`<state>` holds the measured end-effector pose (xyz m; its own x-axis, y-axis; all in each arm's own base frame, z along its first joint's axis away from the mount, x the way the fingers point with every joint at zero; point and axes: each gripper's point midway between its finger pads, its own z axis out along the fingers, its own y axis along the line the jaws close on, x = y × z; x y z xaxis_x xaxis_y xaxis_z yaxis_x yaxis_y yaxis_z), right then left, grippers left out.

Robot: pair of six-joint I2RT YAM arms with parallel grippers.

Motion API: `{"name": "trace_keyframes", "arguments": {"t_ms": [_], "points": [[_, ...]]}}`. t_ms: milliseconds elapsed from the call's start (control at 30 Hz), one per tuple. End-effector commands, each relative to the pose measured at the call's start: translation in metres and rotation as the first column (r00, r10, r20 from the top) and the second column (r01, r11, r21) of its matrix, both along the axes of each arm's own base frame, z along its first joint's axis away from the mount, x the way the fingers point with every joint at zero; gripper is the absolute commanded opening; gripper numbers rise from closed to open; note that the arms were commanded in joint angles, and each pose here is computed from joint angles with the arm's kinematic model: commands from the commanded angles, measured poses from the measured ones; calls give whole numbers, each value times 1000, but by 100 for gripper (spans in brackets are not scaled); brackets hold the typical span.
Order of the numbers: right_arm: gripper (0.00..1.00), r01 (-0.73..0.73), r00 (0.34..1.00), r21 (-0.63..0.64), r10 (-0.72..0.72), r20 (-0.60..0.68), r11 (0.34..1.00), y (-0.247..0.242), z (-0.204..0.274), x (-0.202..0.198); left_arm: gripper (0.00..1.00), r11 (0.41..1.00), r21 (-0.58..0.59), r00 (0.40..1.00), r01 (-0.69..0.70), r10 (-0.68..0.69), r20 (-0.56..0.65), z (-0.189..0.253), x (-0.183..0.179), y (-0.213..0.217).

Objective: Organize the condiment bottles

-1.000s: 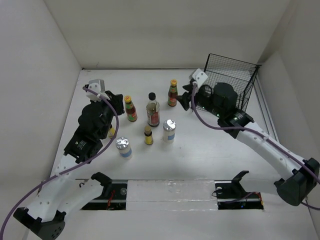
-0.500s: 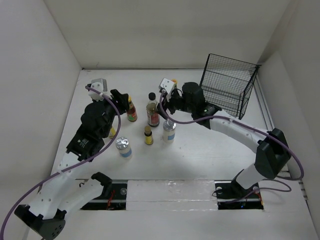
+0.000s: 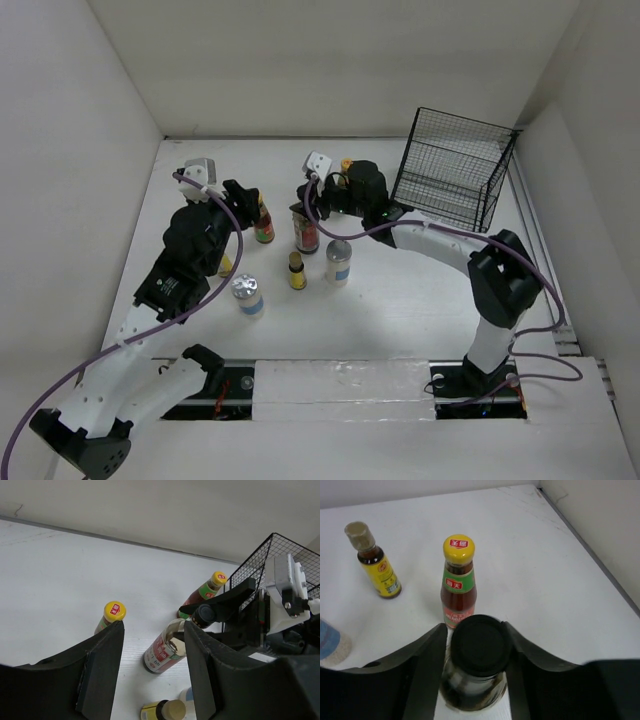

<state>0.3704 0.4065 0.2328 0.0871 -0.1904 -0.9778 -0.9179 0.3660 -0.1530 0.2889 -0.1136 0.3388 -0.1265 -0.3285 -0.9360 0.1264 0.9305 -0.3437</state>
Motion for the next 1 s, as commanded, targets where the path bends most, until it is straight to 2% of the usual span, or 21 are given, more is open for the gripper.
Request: {"name": "trace_keyframes", "arguments": {"t_ms": [0,33,67,100,200,333,533,700,767,967], "points": [[50,-28,994,161,10,112,987,9,59,9,47,1000,-18,999,2,-1,37,8,1,0],[40,-28,994,170,10,110,985,9,59,8,47,1000,-19,999,11,-10,37,8,0,-1],[24,-29,994,181,9,110,983,10,61,8,47,1000,-19,999,11,-11,37,8,0,-1],[20,-29,995,198,9,100,980,8,65,5,47,1000,-19,999,11,-11,37,8,0,-1],[17,-18,986,277,-30,167,961,-3,103,4,47,1000,-23,999,11,-10,45,10,1,-2],[16,-16,948,424,-121,295,906,-37,213,-7,47,1000,-24,999,21,-19,45,10,0,-3],[15,96,884,602,-346,315,793,-120,324,11,47,1000,-29,998,10,-9,54,13,-1,0],[14,215,837,663,-485,253,717,-182,354,49,47,999,-34,998,10,-8,64,16,-4,1],[14,263,795,687,-556,244,678,-213,373,63,47,999,-38,997,11,-8,72,19,-6,2],[13,417,709,668,-680,185,617,-277,368,117,47,1000,-29,997,11,-9,73,19,-6,3]]}}
